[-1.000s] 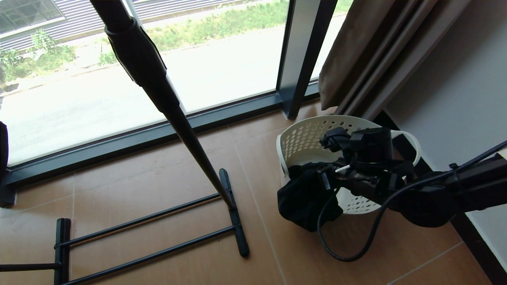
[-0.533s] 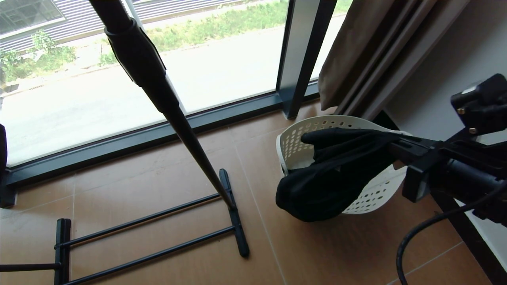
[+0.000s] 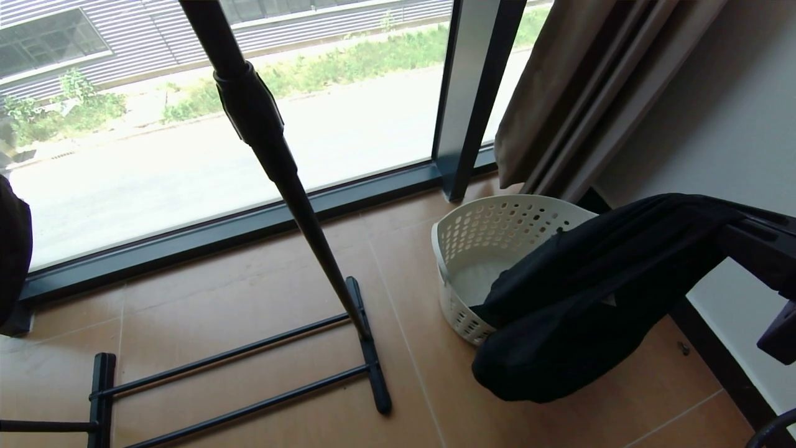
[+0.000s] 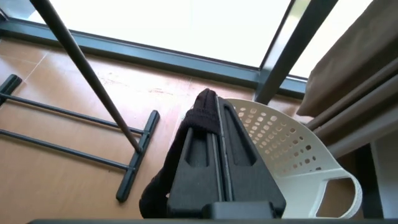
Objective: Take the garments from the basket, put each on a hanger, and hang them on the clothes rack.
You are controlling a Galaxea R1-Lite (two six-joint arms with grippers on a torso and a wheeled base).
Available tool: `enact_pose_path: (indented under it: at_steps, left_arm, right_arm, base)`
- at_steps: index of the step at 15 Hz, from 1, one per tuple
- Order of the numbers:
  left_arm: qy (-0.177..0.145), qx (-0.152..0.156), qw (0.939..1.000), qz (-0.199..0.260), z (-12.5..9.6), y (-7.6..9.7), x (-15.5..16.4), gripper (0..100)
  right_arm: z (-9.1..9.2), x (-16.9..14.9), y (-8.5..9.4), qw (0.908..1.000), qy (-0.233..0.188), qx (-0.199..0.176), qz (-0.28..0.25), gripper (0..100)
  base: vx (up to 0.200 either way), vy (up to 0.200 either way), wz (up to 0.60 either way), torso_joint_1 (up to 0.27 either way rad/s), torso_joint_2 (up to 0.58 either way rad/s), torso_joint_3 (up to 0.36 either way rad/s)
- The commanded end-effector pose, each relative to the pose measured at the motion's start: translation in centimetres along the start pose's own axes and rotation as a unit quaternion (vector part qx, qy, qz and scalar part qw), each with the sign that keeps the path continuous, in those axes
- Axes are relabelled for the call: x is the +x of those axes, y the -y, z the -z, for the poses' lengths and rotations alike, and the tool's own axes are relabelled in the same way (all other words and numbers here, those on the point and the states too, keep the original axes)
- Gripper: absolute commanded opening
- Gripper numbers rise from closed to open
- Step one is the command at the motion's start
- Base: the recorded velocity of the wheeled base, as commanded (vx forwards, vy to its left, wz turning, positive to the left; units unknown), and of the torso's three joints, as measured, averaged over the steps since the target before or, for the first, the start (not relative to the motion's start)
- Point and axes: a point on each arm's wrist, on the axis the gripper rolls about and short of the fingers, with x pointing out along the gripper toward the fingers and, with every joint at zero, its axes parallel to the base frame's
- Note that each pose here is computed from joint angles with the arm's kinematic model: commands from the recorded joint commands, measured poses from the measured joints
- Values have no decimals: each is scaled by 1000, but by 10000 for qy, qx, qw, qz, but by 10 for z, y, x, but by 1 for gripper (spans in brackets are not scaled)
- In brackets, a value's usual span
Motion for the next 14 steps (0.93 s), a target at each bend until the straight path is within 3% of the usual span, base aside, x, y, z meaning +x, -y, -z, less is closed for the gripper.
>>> enact_pose_path:
  at_steps: [1, 11, 14]
  left_arm:
    - [-5, -2, 10000, 1, 0, 0, 0, 100]
    - [-5, -2, 10000, 1, 0, 0, 0, 100]
    - [-5, -2, 10000, 1, 0, 0, 0, 100]
  right_arm:
    - [1, -2, 0, 10000, 27, 1, -69, 0]
    - [10, -2, 2, 9998, -84, -37, -196, 0]
    - [12, -3, 1, 9997, -123, -44, -223, 0]
  base:
    - [0, 0, 0, 7, 7, 203]
    - [0, 0, 0, 1, 1, 203]
    - [0, 0, 0, 4, -256, -66]
